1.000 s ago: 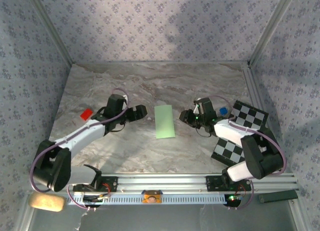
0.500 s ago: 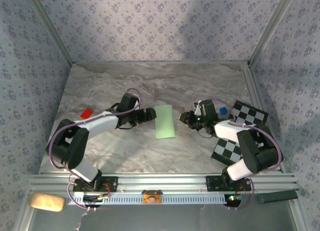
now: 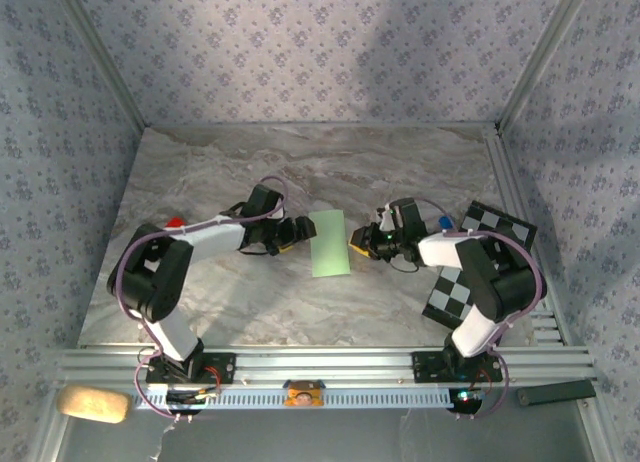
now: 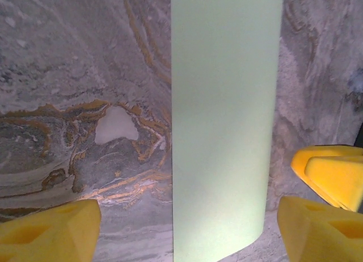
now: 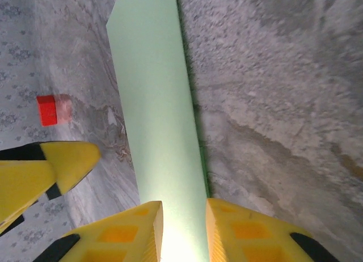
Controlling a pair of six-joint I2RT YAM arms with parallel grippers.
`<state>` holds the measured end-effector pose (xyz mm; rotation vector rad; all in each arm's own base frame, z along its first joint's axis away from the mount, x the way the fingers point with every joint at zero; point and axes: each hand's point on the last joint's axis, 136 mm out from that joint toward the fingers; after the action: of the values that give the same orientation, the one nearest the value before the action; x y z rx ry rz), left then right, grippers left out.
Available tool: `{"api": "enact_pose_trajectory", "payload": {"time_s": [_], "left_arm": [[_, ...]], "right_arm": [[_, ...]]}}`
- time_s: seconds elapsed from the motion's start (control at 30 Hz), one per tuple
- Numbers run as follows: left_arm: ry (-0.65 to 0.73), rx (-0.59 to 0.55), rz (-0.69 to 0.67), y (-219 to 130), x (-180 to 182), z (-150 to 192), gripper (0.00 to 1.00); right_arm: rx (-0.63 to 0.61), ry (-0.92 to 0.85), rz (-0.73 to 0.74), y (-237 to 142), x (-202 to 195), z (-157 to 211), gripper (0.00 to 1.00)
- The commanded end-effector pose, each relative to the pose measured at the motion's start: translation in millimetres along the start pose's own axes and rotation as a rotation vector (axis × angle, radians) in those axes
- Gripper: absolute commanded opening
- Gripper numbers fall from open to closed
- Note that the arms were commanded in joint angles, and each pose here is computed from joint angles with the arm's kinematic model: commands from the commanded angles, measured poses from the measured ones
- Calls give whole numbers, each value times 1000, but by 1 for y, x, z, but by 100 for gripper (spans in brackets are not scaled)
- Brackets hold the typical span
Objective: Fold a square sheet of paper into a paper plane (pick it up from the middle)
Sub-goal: Third fold the triangle at the center of the table.
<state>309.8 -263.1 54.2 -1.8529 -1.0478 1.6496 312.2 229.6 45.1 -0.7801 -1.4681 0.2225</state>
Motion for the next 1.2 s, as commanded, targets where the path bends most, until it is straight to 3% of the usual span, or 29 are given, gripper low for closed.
{"api": "enact_pose_trajectory", "payload": {"time_s": [0.0, 0.87, 1.17], "left_arm": [[-6, 34, 34, 0, -11, 0, 80], [41, 95, 36, 9, -16, -1, 77], [27, 103, 65, 17, -19, -8, 74]], "right_arm": [[47, -11, -28, 5, 10, 2, 26], [93, -15, -28, 31, 21, -10, 15], [194, 50, 174, 37, -45, 23, 15]]}}
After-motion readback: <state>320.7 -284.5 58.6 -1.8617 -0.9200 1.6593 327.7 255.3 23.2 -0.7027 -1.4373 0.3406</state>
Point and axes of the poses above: each hand's point on the last joint's axis, 136 mm out from that joint toward the fingers, its own y axis out along the fingers, its own x axis along the line the jaws close on, z = x × y, and after that the axes turned 3 degrees about y, right-handed
